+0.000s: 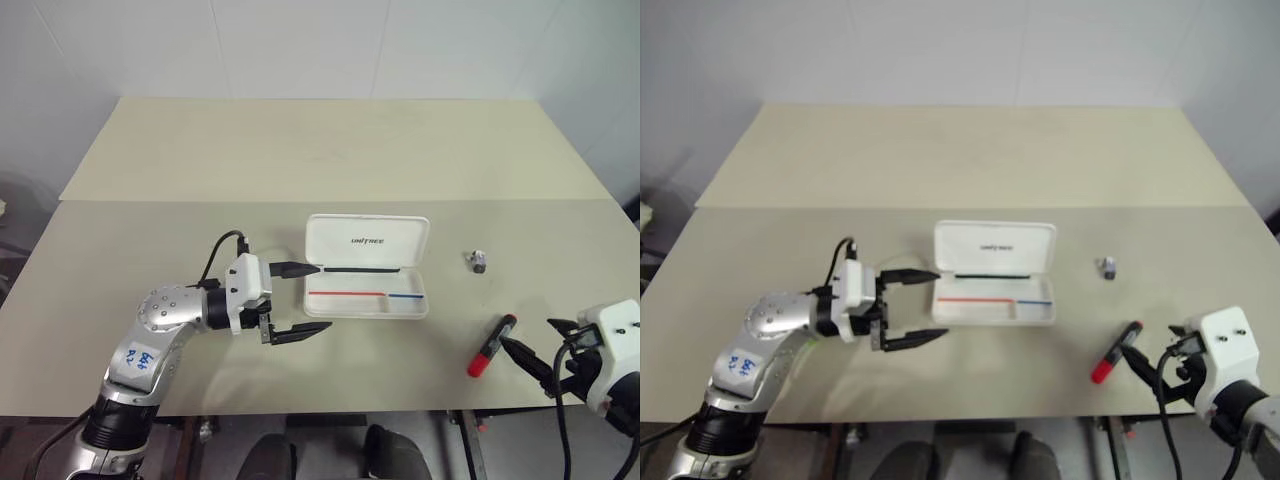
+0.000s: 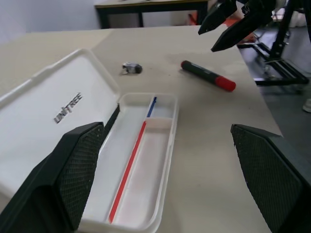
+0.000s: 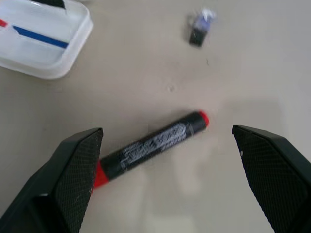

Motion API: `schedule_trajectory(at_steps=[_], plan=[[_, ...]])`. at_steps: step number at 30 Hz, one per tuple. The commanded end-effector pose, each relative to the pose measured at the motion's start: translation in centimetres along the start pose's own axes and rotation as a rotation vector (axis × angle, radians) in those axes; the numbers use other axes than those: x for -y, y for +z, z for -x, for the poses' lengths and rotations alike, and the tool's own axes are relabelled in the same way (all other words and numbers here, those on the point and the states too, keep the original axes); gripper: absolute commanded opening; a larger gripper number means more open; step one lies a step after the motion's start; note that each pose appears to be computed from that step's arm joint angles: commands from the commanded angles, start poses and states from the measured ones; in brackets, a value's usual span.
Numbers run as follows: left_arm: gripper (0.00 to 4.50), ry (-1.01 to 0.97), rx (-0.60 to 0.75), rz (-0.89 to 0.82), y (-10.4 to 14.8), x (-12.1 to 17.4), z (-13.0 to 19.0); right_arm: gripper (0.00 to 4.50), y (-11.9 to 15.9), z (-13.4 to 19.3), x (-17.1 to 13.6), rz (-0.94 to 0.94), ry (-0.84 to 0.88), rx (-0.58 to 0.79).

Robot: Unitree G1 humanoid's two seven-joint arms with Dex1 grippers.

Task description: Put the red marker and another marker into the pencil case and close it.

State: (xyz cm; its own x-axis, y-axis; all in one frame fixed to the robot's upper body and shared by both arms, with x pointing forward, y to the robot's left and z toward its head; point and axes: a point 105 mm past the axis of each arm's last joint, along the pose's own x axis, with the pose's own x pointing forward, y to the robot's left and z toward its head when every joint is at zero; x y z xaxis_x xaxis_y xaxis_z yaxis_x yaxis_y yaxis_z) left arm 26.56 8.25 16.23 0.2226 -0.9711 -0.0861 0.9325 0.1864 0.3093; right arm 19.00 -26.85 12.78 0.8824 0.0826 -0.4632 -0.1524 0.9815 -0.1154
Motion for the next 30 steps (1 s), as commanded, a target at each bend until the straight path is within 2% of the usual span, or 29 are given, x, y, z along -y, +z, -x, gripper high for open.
schedule_trajectory(at_steps=[1,6,12,22,26,29,30], plan=[[4.49,-0.02,0.024,-0.039,0.7,-0.3,-0.5,4.5,-0.8,0.5,-0.2,-0.059,-0.081,-0.08],[4.49,-0.031,0.022,-0.046,0.7,-0.5,-0.6,4.5,-0.4,-0.8,-1.1,-0.171,-0.095,-0.104],[4.49,-0.029,0.007,-0.049,0.7,-0.4,-0.2,4.5,1.1,-2.8,-2.2,-0.264,-0.059,-0.041],[4.49,0.006,-0.007,-0.08,1.2,-0.6,0.2,4.5,-1.2,-3.6,-1.3,-0.269,-0.17,-0.162],[4.49,0.015,-0.011,-0.086,1.4,-0.6,0.4,4.5,-1.2,-4.3,-2.0,-0.281,-0.146,-0.169],[4.5,0.027,-0.016,-0.095,1.5,-0.8,0.5,3.85,-1.4,-4.8,-3.4,-0.293,-0.089,-0.177],[4.5,0.029,-0.018,-0.098,1.5,-0.9,0.6,3.51,-1.4,-4.9,-3.7,-0.294,-0.08,-0.176]])
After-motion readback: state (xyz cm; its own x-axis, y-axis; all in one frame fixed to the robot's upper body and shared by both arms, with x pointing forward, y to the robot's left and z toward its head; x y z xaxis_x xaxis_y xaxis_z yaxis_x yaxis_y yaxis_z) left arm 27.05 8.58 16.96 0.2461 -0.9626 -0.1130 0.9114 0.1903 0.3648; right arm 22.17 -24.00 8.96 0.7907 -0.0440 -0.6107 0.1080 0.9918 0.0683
